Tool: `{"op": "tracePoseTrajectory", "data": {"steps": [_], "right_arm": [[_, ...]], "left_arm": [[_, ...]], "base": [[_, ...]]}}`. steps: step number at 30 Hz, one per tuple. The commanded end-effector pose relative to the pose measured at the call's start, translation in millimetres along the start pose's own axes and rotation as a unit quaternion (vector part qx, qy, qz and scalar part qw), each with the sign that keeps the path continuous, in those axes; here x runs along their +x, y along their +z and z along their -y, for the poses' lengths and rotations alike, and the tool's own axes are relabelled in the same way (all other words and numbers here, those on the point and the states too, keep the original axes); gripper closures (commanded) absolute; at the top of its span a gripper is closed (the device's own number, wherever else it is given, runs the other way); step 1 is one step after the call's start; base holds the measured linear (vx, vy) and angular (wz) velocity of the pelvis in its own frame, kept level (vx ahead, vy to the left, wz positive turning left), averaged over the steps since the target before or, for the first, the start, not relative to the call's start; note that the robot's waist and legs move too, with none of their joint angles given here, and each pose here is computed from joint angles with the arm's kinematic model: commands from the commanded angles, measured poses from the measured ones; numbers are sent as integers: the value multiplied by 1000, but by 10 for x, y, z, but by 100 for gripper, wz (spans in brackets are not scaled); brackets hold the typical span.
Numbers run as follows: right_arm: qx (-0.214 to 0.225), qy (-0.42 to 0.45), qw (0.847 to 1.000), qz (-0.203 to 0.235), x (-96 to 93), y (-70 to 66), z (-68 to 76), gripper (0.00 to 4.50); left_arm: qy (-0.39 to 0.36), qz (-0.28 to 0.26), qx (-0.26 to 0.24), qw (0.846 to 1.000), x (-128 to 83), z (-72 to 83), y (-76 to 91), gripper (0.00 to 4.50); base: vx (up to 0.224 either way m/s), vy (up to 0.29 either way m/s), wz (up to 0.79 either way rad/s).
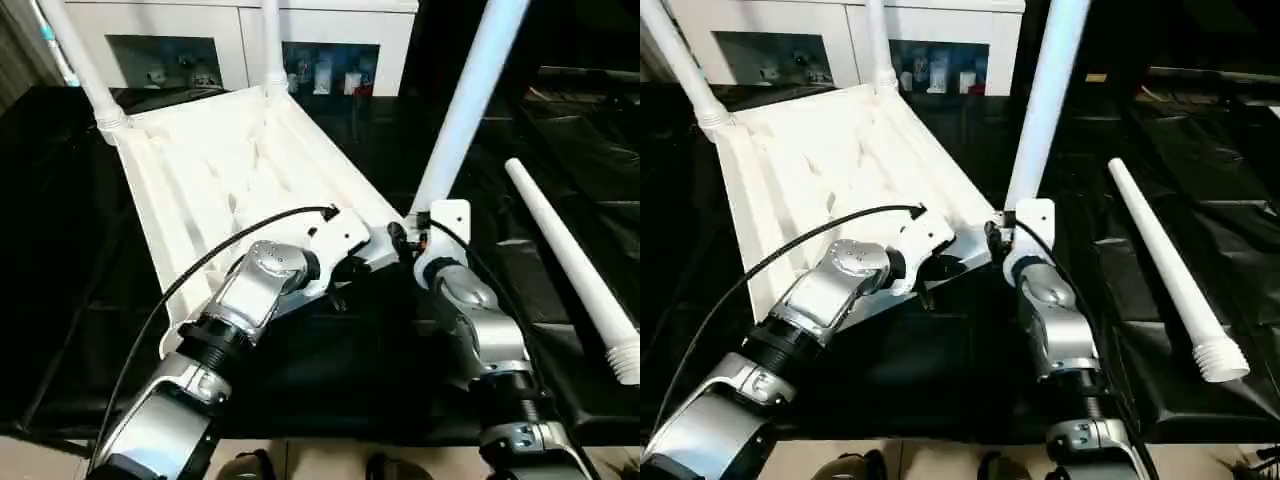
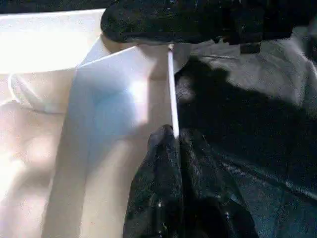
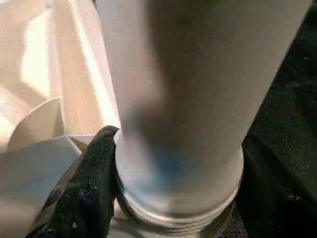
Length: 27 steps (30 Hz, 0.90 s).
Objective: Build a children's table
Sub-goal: Rotate leg to tighten
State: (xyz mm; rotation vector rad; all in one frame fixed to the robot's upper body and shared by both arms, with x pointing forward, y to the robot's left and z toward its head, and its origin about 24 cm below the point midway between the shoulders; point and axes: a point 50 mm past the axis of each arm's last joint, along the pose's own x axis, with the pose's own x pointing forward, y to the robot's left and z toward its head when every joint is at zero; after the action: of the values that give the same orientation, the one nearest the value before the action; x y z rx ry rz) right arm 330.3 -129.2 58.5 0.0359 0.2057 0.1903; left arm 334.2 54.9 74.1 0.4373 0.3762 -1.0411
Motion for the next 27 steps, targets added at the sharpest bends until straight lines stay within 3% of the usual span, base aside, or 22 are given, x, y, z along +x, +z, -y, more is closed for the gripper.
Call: {"op": "tracePoseTrajectory", "data": {"steps": [1, 3, 8, 11, 14, 19, 27], "right_arm": [[-3, 70, 997, -10, -37, -58, -196, 103], [-20, 86, 996, 3, -83, 10, -149, 69], [-40, 129, 991, 5, -227, 116, 4, 38], [-80, 189, 979, -4, -432, 189, 188, 9], [-130, 290, 948, -23, -647, 228, 286, 4], [-163, 345, 924, -36, -728, 233, 310, 4], [-181, 380, 906, -48, -717, 179, 242, 4]], "left_arm": [[-11, -47, -3, 999, 4, 55, -238, 450], [-19, -46, 1, 999, -52, 53, -268, 450], [-53, -26, 10, 998, -187, 72, -315, 450], [-94, -3, 17, 995, -357, 104, -358, 450], [-161, 22, 46, 986, -550, 187, -376, 450], [-200, 18, 56, 978, -681, 229, -415, 450], [-213, 17, 60, 975, -756, 217, -420, 450]], "base": [[0, 0, 0], [0, 0, 0], [0, 0, 0], [39, -19, 1], [70, -24, 3], [38, -4, 1], [0, 0, 0]]}}
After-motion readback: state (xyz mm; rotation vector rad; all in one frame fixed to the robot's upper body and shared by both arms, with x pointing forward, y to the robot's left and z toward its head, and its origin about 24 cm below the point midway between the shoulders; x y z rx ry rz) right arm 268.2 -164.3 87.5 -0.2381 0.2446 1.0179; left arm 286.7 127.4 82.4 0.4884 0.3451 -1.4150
